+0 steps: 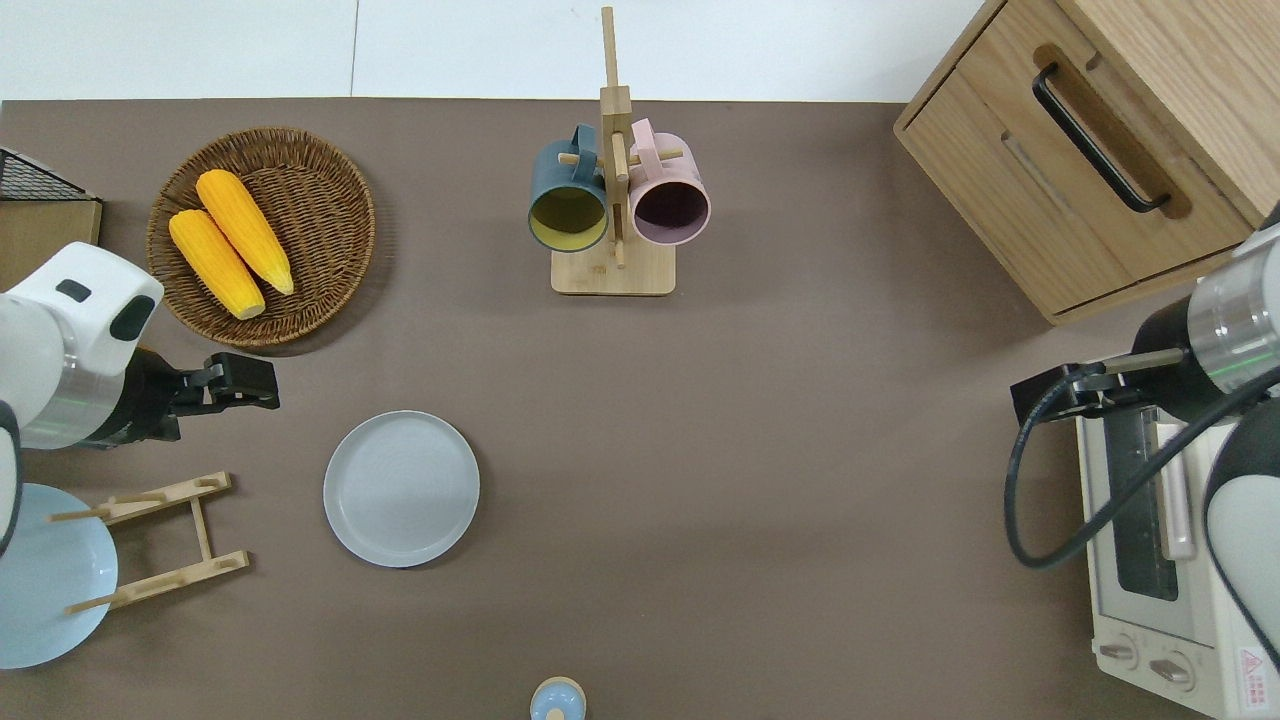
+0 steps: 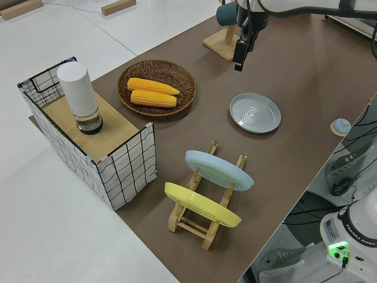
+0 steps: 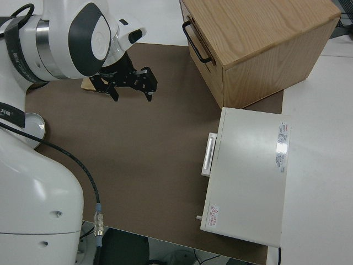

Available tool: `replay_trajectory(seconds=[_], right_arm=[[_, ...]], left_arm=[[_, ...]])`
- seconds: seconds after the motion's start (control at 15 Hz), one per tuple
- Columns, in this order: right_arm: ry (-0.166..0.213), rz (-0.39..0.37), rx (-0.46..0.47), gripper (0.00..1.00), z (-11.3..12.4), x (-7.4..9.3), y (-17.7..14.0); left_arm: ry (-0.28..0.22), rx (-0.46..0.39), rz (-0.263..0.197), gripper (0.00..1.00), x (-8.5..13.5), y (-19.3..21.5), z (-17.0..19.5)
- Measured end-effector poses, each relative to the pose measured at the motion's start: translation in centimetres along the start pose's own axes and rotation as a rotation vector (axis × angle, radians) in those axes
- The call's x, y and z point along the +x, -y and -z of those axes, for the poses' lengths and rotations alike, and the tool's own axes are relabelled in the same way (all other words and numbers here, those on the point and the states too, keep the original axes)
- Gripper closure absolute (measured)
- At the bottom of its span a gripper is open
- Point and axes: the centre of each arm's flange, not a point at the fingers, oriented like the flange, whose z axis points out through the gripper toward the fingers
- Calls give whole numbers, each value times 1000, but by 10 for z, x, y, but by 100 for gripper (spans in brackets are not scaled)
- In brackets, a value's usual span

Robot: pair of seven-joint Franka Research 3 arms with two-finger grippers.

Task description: Pick gray plate from low plate rack and place it on table with left arm

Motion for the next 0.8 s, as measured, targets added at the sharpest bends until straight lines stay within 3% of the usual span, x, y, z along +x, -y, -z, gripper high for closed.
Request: replay_trajectory(seconds=[0.2,0.33,0.6,0.8], right_arm=[[0,0,0,1,0,0,0],[0,0,0,1,0,0,0],[0,0,0,1,0,0,0],[0,0,0,1,0,0,0]], left_arm=[[-47,115,-50,0,1,0,21],[-56,148,-67,0,-2,-4,37],[-63,143,-67,0,-8,-7,70],[-55,81,-64,0,-13,-13,87]])
